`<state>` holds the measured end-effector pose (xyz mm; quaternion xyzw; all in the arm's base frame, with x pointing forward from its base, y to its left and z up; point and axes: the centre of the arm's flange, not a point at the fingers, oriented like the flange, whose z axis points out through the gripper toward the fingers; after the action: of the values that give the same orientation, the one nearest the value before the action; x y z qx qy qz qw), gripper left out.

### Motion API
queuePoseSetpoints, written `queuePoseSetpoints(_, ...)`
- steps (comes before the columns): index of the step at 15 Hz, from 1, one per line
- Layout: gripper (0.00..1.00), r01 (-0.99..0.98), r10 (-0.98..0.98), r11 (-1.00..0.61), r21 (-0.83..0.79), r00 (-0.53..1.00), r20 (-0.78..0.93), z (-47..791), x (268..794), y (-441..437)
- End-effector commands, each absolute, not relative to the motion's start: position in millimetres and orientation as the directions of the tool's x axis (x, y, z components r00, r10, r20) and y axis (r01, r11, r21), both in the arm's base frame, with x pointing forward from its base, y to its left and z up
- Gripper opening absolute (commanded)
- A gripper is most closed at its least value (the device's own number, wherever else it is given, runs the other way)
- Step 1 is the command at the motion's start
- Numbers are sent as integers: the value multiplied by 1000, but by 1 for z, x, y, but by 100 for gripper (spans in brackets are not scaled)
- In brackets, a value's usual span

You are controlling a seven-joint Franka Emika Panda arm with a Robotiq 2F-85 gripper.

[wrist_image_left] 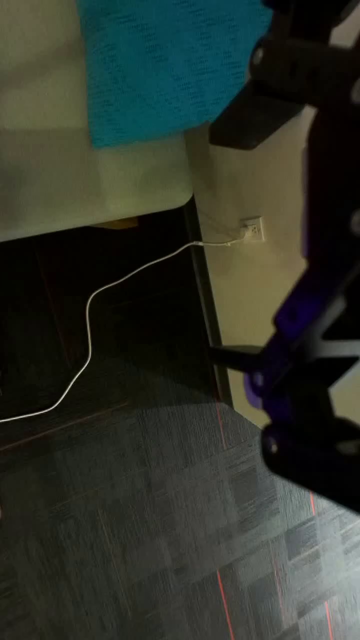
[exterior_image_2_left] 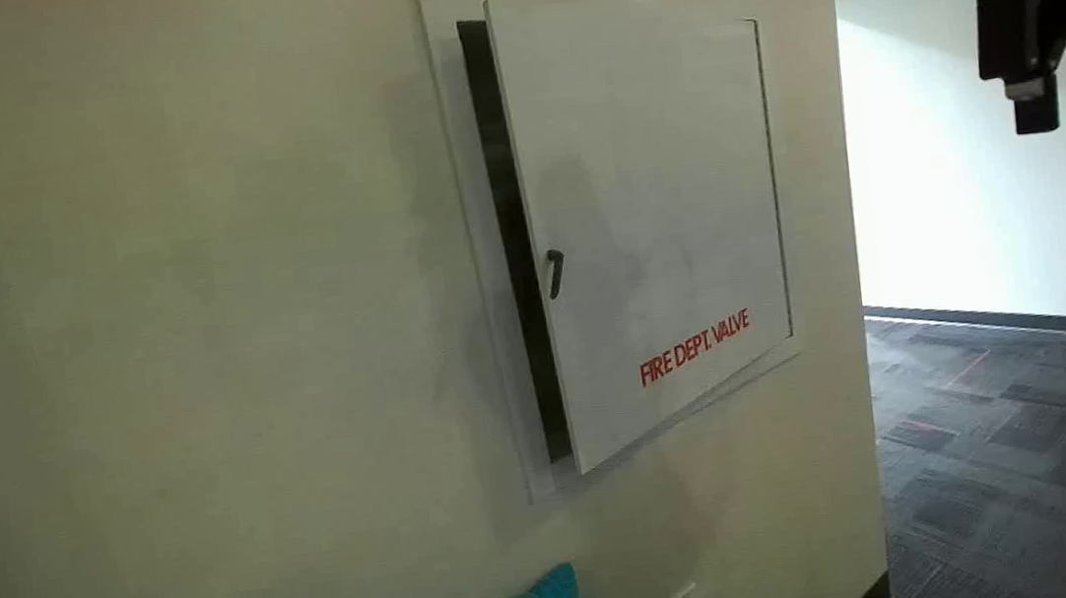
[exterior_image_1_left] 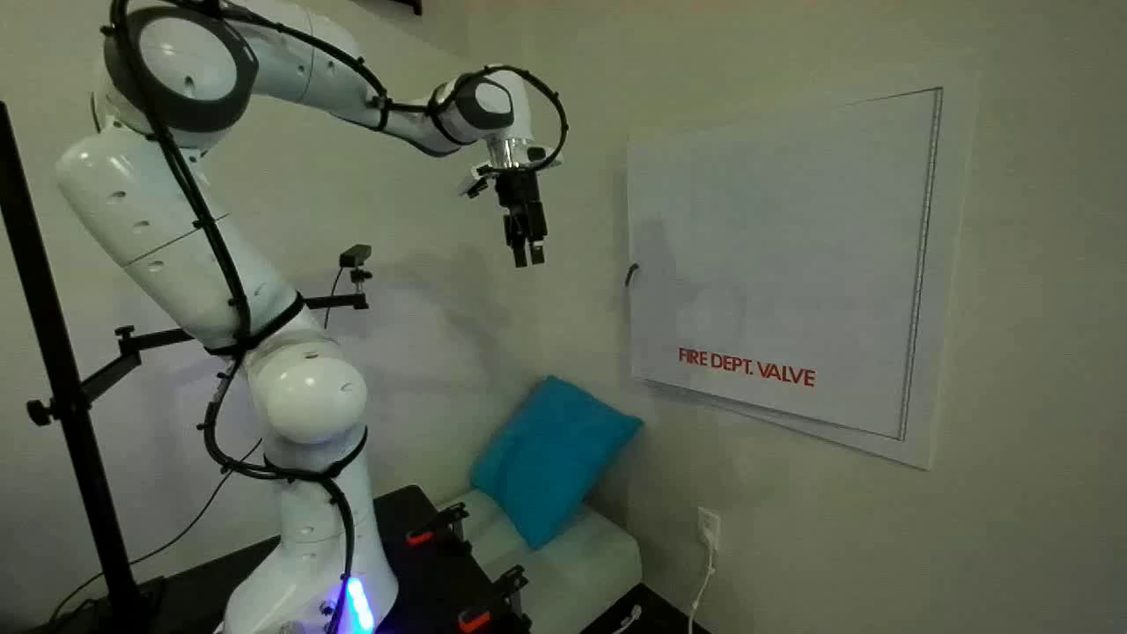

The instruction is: Open the door to the fire department valve fully

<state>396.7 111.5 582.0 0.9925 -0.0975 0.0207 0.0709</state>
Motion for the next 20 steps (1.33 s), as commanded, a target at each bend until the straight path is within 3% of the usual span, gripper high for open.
queuePoseSetpoints(1,100,-197,-191,-971,137,980,55,582,397,111)
queuePoseSetpoints(7,100,-199,-192,-970,139,979,66,583,403,117)
queuePoseSetpoints(13,100,-188,-175,-980,64,970,168,588,468,160)
queuePoseSetpoints(20,100,-232,-269,-962,-146,903,337,609,545,226)
